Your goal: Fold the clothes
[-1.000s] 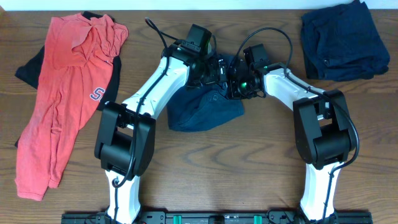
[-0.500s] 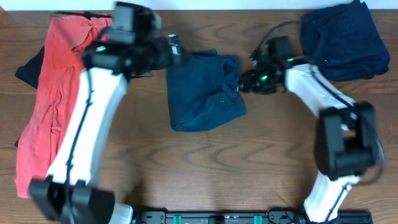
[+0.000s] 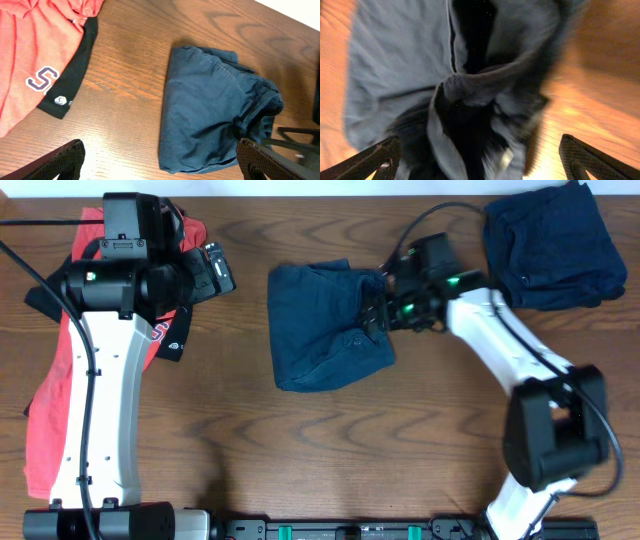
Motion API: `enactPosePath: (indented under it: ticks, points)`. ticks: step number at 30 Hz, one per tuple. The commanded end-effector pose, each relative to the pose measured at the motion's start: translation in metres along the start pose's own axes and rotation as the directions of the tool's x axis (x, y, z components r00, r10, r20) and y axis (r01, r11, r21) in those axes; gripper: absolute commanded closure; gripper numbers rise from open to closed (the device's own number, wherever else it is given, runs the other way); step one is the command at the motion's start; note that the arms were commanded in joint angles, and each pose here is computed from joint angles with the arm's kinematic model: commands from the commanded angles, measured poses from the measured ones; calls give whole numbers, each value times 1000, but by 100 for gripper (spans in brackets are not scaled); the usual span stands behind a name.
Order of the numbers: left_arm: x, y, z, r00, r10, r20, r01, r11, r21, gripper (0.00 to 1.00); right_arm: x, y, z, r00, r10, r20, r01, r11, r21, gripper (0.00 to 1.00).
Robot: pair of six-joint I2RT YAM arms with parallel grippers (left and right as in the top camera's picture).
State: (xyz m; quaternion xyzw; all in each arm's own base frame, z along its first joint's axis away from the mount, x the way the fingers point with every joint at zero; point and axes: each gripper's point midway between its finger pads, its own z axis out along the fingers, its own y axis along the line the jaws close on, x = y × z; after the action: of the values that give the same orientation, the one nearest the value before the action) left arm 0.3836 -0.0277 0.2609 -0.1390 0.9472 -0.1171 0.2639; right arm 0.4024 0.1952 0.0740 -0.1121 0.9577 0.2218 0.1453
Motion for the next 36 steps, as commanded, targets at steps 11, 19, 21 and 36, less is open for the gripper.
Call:
enactPosePath:
  ticks: [11, 19, 21, 36]
  points:
    - [1, 10, 7, 999, 35, -13, -36, 998, -45, 2, 22, -20, 67, 994, 66, -89, -59, 995, 80, 5]
    - [1, 10, 7, 999, 35, -14, -35, 998, -45, 2, 47, -15, 99, 984, 69, -167, -54, 994, 90, 34]
    - [1, 10, 7, 999, 35, -15, -35, 998, -45, 2, 49, -16, 102, 982, 75, -173, -59, 994, 96, 48]
    - [2, 11, 10, 999, 33, -24, -34, 998, -48, 2, 0, -4, 67, 991, 123, -58, -128, 986, -104, 99]
